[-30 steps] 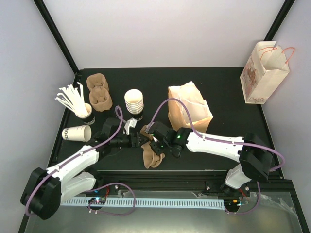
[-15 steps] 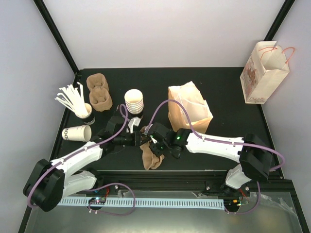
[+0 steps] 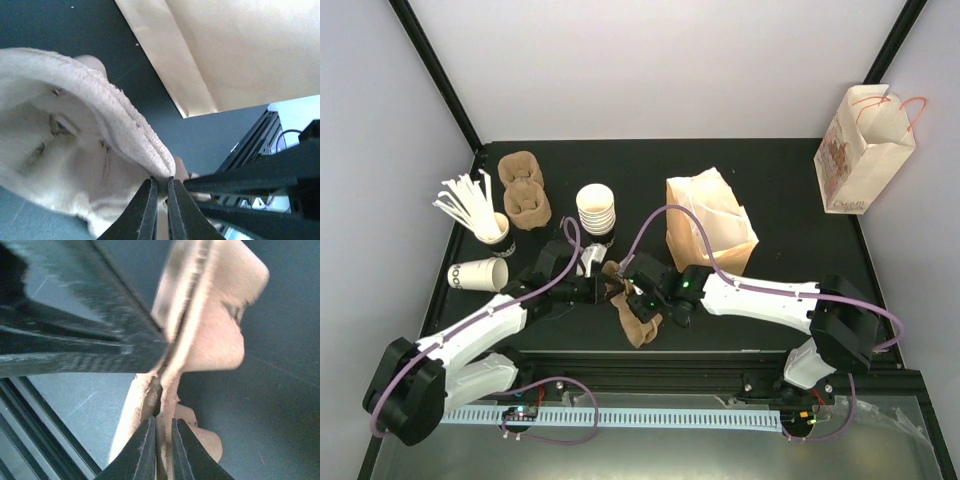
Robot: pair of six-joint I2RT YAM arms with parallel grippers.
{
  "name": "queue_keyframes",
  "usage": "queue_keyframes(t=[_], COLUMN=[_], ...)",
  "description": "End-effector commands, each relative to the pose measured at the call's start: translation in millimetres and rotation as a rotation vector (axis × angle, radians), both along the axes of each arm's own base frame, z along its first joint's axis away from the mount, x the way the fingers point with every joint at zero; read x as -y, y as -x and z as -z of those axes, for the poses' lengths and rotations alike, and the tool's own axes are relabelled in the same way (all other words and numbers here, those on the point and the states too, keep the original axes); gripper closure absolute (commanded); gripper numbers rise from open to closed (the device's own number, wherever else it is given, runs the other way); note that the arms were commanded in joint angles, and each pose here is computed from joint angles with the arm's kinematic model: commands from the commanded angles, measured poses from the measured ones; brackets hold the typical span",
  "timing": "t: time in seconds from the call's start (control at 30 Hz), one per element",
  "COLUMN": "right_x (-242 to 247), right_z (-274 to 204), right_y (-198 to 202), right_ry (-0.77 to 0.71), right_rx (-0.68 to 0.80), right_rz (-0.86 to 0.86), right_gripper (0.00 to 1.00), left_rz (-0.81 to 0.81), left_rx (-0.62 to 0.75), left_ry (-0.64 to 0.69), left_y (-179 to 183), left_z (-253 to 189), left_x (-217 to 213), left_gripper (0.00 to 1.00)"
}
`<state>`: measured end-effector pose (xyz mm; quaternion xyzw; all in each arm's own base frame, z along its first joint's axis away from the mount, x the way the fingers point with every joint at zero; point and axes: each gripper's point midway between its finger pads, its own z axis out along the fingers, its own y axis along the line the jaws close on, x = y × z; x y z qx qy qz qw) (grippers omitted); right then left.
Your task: Pack the takeout coffee
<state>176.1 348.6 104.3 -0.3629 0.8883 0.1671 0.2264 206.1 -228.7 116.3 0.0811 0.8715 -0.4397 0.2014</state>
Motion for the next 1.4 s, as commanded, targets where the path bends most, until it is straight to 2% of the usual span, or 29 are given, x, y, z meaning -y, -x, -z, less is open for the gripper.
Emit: queue_keyframes(t=[0.0, 0.3, 0.5, 0.73, 1.0, 1.07, 1.17, 1.2, 1.37], right_x=[14.9, 36.6, 36.3, 36.5, 35.2, 33.9, 29.8, 28.8, 24.9], right_z=[7.1, 15.9, 13.2, 11.2, 6.4, 6.3, 3.2, 2.4, -2.1], right_y=[-14.7, -29.3, -30.5, -32.1, -32.0, -30.2, -27.7, -27.4, -30.1], right_ry=[0.032, 0.095, 0.091, 0.091, 0.072, 0.064, 0.034, 0.027, 0.019], right_rx=[0.007, 0.022, 0.031, 0.040, 0.051, 0.046, 0.039, 0.037, 0.039], right_rz=[0.114, 0.220, 0.221, 0.222, 0.212, 0.202, 0.183, 0.181, 0.189], right_gripper=[0.87, 0.88, 0.87, 0.87, 0.87, 0.87, 0.83, 0.83, 0.81], left_rz=[0.001, -0.024, -0.049, -0.167, -0.174, -0.162, -0.084, -0.065, -0.018], left_rx=[0.027, 0.052, 0.055, 0.060, 0.061, 0.061, 0.065, 0.069, 0.113], left_ry=[-0.036, -0.095, -0.127, -0.219, -0.216, -0.201, -0.072, -0.027, 0.079], left_y=[5.3, 21.0, 26.2, 22.9, 22.7, 21.8, 23.8, 23.4, 11.2], left_z=[-7.6, -20.4, -26.0, -39.9, -42.1, -40.7, -46.5, -48.0, -51.4], left_x=[-7.3, -27.1, -36.7, -61.6, -62.3, -58.5, -35.3, -28.3, -6.9], left_gripper=[0.93, 0.93, 0.93, 0.94, 0.93, 0.85, 0.61, 0.57, 0.55])
